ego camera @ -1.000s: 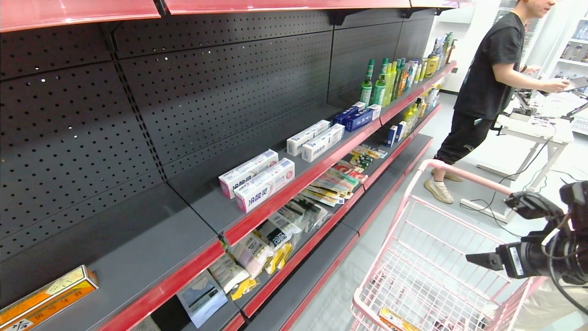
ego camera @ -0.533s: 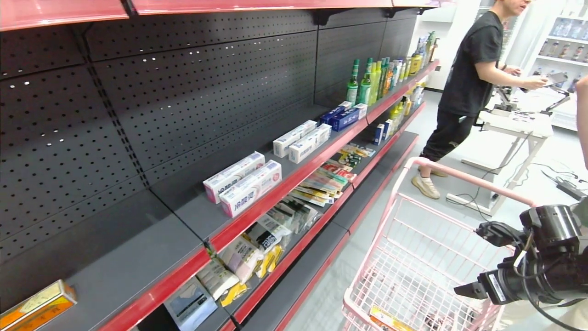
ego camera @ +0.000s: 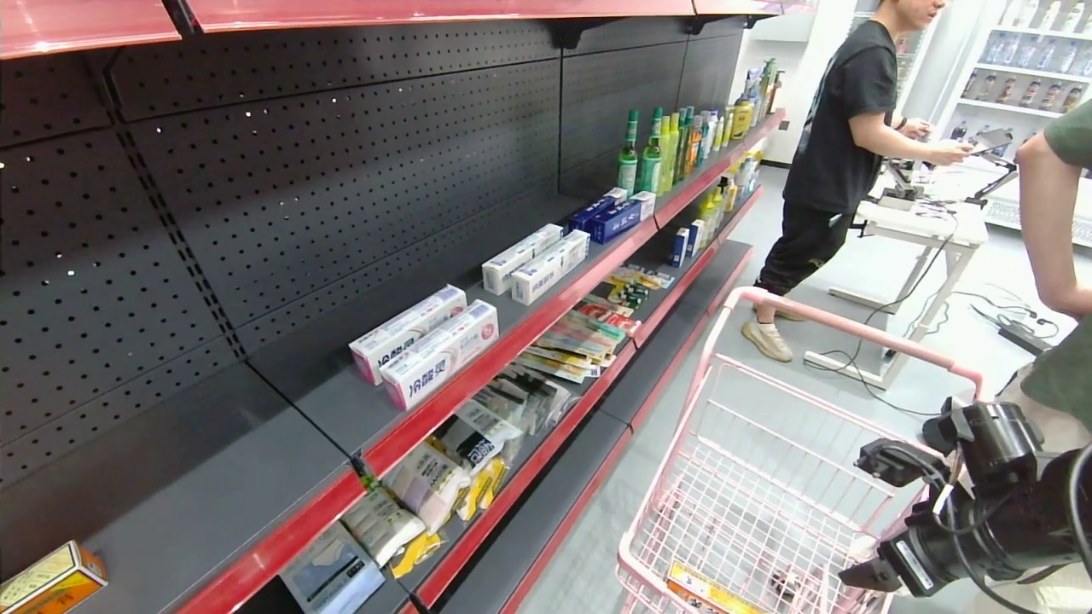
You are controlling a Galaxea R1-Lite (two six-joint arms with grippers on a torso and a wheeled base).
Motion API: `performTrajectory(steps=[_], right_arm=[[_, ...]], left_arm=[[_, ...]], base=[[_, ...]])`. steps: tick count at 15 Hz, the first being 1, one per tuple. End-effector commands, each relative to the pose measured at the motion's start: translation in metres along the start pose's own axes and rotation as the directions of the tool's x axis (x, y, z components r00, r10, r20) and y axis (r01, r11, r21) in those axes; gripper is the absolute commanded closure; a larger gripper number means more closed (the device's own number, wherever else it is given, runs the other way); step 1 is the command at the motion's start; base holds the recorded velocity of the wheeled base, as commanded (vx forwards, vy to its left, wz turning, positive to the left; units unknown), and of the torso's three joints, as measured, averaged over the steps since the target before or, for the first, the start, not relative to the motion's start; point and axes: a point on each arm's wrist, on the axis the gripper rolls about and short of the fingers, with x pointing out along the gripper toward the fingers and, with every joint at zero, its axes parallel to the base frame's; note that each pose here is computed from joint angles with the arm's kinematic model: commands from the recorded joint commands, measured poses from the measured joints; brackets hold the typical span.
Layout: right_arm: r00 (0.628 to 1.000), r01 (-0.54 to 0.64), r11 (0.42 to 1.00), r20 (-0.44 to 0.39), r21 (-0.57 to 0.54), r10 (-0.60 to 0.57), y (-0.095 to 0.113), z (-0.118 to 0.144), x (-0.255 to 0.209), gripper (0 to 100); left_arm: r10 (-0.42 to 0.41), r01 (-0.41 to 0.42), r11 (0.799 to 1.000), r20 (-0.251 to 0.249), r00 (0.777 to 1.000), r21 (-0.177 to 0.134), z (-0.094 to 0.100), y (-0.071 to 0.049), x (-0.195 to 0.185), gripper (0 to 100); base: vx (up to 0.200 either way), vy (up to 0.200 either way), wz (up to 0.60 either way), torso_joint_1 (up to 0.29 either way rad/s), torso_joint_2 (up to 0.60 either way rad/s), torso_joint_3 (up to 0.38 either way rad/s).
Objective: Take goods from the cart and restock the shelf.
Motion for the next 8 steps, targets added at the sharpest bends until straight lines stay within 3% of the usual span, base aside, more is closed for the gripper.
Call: performTrajectory(steps=[1,8], right_arm=[[0.998,-0.039,0.999,-0.042,-0.029,0.038,-0.007,0.002,0.024,0],[0.996,-0.075,0.989,-0.053,-0.131,0.068,-0.012,0.004,0.066,0]], left_arm=[[0.001,-0.001,1.000,-0.001,1.000,0.000,0.000,0.000,0.000,0],[0.001,-0.001,1.000,-0.001,1.000,0.000,0.000,0.000,0.000,0]], base=[[0.000,0.000,0.00,0.000,0.00,0.000],[0.000,0.000,0.00,-0.099,0.22,0.119]])
